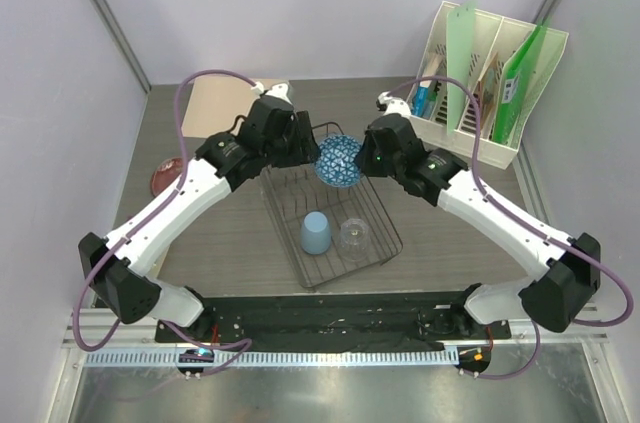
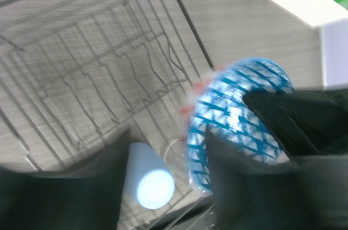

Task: Unload the mixed dishes from the dish rack
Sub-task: Place the bowl at the center of the board.

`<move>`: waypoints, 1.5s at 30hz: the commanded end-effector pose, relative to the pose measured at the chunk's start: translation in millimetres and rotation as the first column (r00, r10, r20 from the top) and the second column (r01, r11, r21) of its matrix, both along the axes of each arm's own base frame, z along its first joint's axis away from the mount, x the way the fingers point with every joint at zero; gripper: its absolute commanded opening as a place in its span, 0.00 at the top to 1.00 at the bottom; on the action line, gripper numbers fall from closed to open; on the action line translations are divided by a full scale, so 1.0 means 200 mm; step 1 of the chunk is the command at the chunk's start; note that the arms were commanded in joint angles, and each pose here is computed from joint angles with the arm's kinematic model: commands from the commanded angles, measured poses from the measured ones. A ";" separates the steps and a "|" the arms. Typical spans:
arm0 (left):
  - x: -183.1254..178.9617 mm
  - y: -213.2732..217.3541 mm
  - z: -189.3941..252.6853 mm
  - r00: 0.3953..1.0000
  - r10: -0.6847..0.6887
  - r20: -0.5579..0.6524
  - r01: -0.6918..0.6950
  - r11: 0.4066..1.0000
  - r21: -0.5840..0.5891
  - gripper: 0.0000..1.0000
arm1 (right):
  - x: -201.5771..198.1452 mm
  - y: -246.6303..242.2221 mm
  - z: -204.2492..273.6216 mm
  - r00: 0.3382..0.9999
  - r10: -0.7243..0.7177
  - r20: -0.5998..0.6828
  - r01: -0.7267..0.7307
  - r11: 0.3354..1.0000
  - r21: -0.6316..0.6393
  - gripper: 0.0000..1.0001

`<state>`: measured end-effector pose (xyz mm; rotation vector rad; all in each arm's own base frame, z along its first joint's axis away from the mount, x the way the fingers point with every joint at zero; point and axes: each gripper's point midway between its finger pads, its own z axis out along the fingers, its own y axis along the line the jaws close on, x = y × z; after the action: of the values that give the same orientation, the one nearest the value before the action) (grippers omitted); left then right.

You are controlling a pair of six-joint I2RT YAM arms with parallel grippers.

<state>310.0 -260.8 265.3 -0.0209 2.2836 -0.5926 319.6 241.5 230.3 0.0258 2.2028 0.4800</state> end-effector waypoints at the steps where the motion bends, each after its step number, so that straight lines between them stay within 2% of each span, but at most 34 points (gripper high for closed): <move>1: 0.10 0.12 0.21 0.983 0.121 0.141 -0.121 0.993 -0.010 0.01 | 0.00 -0.28 0.31 0.976 -0.176 0.128 0.173 0.984 0.029 0.99; 2: 0.12 0.17 0.21 0.975 0.164 0.151 -0.167 0.986 0.011 0.00 | 0.01 -0.35 0.33 0.966 -0.221 0.131 0.217 0.975 0.043 0.99; 7: 0.13 0.33 0.29 0.927 0.321 0.193 -0.316 0.947 -0.059 0.00 | -0.02 -0.79 0.33 0.888 -0.449 0.098 0.439 0.892 0.108 0.99; 11: 0.09 0.43 0.21 0.892 0.411 0.186 -0.399 0.911 -0.099 0.00 | -0.09 -1.01 0.14 0.809 -0.588 0.007 0.585 0.806 0.096 0.99; 15: 0.05 0.46 0.15 0.883 0.444 0.150 -0.429 0.895 -0.123 0.00 | -0.15 -1.11 -0.08 0.738 -0.669 -0.089 0.675 0.734 0.082 0.99; 20: -0.01 0.55 0.00 0.852 0.519 0.068 -0.517 0.855 -0.041 0.00 | -0.17 -1.20 -0.36 0.649 -0.736 -0.193 0.753 0.657 0.025 0.99; 21: -0.02 0.56 -0.02 0.848 0.526 0.057 -0.526 0.850 -0.023 0.00 | -0.19 -1.23 -0.45 0.615 -0.756 -0.226 0.775 0.631 -0.003 0.99; 25: -0.07 0.57 -0.10 0.853 0.522 0.011 -0.522 0.852 0.027 0.00 | -0.15 -1.26 -0.59 0.567 -0.775 -0.280 0.813 0.580 0.042 0.99; 27: -0.09 0.55 -0.15 0.864 0.504 -0.012 -0.503 0.864 0.033 0.00 | -0.13 -1.29 -0.62 0.542 -0.795 -0.271 0.829 0.559 0.017 0.99; 28: -0.10 0.55 -0.15 0.865 0.501 -0.016 -0.501 0.865 0.030 0.00 | -0.12 -1.34 -0.67 0.506 -0.813 -0.288 0.846 0.533 -0.020 0.99; 38: -0.15 0.59 -0.24 0.866 0.499 -0.020 -0.498 0.866 0.038 0.00 | -0.13 -1.53 -0.80 0.407 -0.869 -0.282 0.872 0.461 -0.162 0.99; 42: -0.15 0.59 -0.25 0.868 0.496 -0.020 -0.495 0.868 0.040 0.00 | -0.15 -1.56 -0.85 0.394 -0.872 -0.292 0.874 0.453 -0.175 0.99; 43: -0.15 0.59 -0.26 0.869 0.495 -0.021 -0.494 0.869 0.040 0.00 | -0.15 -1.56 -0.86 0.398 -0.870 -0.292 0.872 0.458 -0.176 0.96; 45: -0.14 0.58 -0.27 0.873 0.488 -0.025 -0.487 0.872 0.046 0.00 | -0.15 -1.56 -0.88 0.401 -0.862 -0.310 0.865 0.468 -0.180 0.82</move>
<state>276.8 -143.2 208.5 -0.5654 2.2261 -0.2542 269.0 -61.4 44.3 1.3561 2.2244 -0.1761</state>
